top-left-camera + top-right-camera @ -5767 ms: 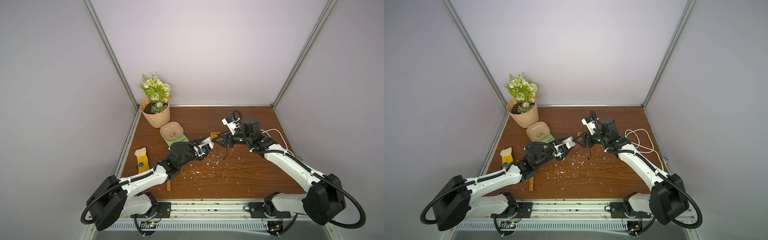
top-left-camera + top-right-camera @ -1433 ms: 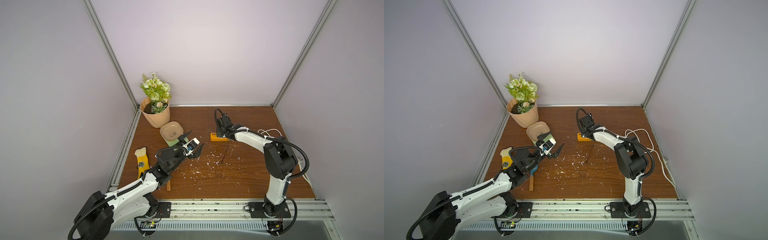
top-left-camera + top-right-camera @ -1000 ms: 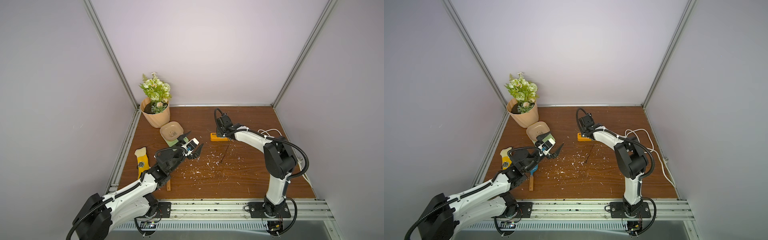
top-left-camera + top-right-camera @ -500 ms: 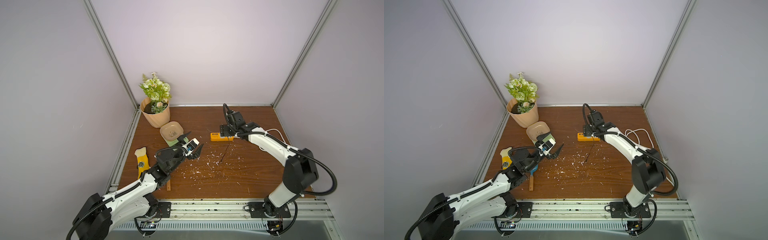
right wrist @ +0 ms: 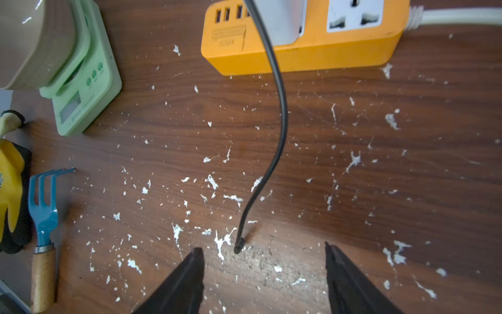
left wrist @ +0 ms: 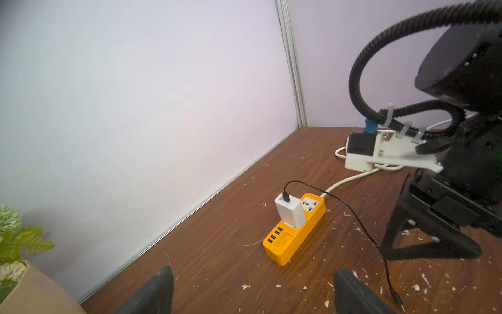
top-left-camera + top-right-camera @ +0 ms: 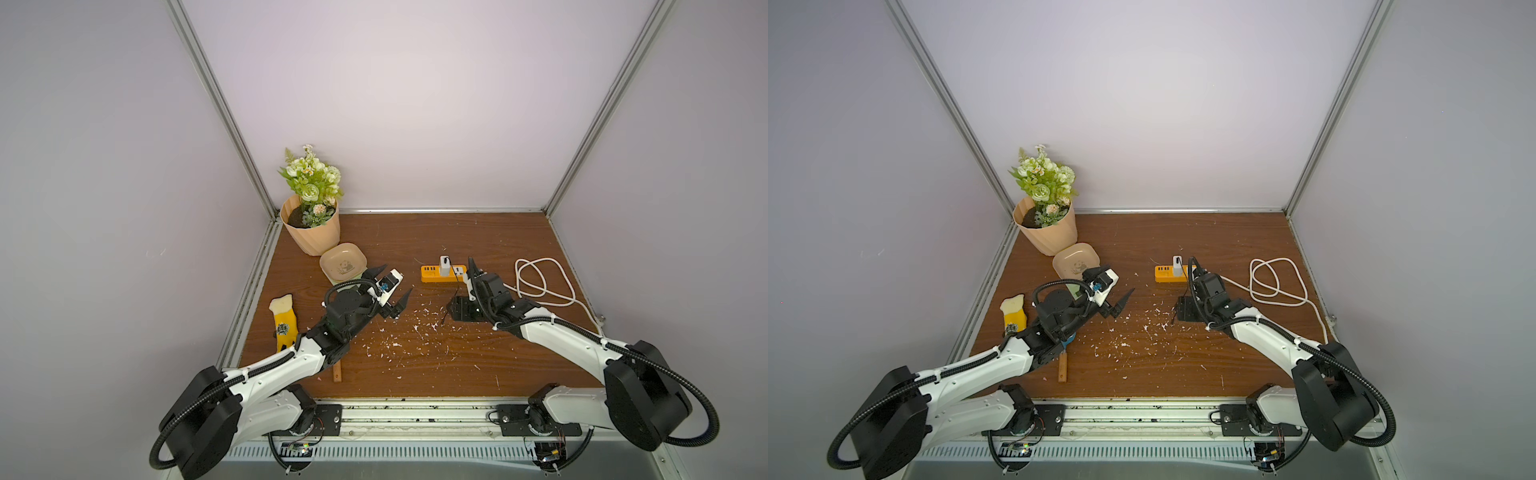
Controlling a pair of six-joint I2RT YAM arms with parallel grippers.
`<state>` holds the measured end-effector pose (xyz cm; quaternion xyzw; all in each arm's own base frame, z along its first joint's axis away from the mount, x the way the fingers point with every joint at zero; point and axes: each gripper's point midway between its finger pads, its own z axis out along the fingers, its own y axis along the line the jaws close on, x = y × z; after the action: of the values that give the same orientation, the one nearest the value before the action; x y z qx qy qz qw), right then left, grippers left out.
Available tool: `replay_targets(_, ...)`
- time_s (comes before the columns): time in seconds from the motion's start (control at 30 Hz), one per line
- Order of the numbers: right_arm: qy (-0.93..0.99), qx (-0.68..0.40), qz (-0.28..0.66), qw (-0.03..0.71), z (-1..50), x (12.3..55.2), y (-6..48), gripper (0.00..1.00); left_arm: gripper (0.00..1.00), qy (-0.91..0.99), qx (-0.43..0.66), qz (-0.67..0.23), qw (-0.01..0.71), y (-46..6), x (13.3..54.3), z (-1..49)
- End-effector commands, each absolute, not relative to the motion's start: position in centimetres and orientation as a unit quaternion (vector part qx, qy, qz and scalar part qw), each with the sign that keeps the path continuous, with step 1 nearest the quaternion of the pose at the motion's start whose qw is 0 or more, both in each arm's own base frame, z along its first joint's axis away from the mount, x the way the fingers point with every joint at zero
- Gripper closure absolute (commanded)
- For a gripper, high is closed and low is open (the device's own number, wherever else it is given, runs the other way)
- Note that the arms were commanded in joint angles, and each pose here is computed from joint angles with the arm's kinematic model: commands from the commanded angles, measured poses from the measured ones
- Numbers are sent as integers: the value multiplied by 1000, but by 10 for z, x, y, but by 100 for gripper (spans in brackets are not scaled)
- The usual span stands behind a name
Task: Charge the electronic scale
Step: Pick up the charging cable from the center of the board.
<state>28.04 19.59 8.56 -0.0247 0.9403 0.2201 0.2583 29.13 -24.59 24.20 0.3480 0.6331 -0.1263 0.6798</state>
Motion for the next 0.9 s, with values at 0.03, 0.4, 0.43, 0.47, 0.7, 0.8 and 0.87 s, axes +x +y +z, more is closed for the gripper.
replay_targets(0.03,921,-15,268,284,100,292,220,32,8,633,324,-135,690,-243,297,257)
replay_targets(0.4,933,-15,257,253,72,288,232,54,8,637,324,-134,687,-242,297,254)
replay_targets(0.43,935,-15,253,250,70,288,232,54,8,637,324,-133,687,-242,297,254)
replay_targets(0.47,937,-15,249,246,68,287,231,54,8,637,323,-132,688,-241,297,254)
replay_targets(0.7,946,-25,223,235,57,276,232,60,8,640,325,-122,685,-240,298,250)
replay_targets(0.8,944,-26,228,236,54,276,234,73,8,641,325,-124,684,-240,298,249)
replay_targets(0.87,939,-29,242,242,58,277,240,86,8,640,326,-129,683,-242,298,249)
